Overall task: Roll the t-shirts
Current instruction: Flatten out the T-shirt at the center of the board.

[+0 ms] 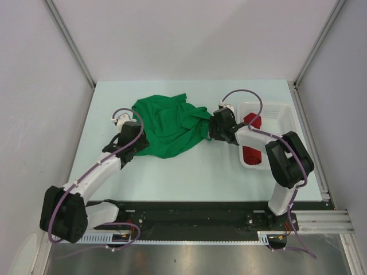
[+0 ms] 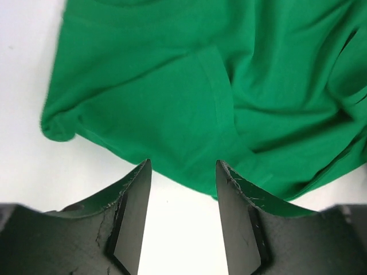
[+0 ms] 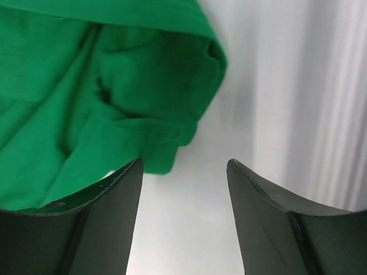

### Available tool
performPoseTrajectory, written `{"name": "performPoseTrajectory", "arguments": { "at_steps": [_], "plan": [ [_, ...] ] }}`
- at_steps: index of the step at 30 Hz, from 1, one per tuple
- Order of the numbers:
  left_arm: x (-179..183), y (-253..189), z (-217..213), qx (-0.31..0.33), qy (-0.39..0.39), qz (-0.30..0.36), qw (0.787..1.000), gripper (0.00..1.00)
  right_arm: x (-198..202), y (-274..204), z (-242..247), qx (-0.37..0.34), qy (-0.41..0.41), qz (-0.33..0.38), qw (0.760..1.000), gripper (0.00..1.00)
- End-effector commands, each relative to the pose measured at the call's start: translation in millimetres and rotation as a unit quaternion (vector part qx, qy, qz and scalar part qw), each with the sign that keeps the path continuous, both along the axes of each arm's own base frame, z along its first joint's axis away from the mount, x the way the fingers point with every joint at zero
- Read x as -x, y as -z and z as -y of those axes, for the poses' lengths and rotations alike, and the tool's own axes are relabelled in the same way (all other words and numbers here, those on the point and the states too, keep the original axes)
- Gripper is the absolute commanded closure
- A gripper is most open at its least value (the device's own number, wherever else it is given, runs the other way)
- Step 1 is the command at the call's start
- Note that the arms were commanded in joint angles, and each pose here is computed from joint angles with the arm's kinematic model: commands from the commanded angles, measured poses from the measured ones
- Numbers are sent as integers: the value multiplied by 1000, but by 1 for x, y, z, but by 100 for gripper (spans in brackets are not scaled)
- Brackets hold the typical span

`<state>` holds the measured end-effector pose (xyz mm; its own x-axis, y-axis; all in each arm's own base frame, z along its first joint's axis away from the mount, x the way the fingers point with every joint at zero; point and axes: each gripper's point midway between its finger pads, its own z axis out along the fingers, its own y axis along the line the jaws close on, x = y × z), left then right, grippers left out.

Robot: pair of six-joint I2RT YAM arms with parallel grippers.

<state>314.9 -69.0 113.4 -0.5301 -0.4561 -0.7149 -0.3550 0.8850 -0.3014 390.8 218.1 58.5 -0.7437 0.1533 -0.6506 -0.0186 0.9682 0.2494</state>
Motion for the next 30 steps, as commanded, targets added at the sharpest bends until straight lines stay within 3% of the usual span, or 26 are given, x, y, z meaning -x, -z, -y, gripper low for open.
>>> {"name": "performPoseTrajectory", "arguments": {
  "at_steps": [1, 14, 22, 30],
  "plan": [
    [-10, 0, 12, -33, 26, -15, 999, 47, -24, -6, 3, 7, 15, 30, 999, 35],
    [-70, 16, 47, -89, 55, -80, 991, 53, -36, -11, -3, -5, 14, 52, 999, 42],
    [-38, 40, 87, -106, 105, -106, 983, 51, -35, -12, -9, -9, 0, 55, 998, 50],
    [-14, 67, 94, -123, 124, -133, 976, 46, -35, -9, -11, -11, -2, 51, 999, 56]
  ]
}}
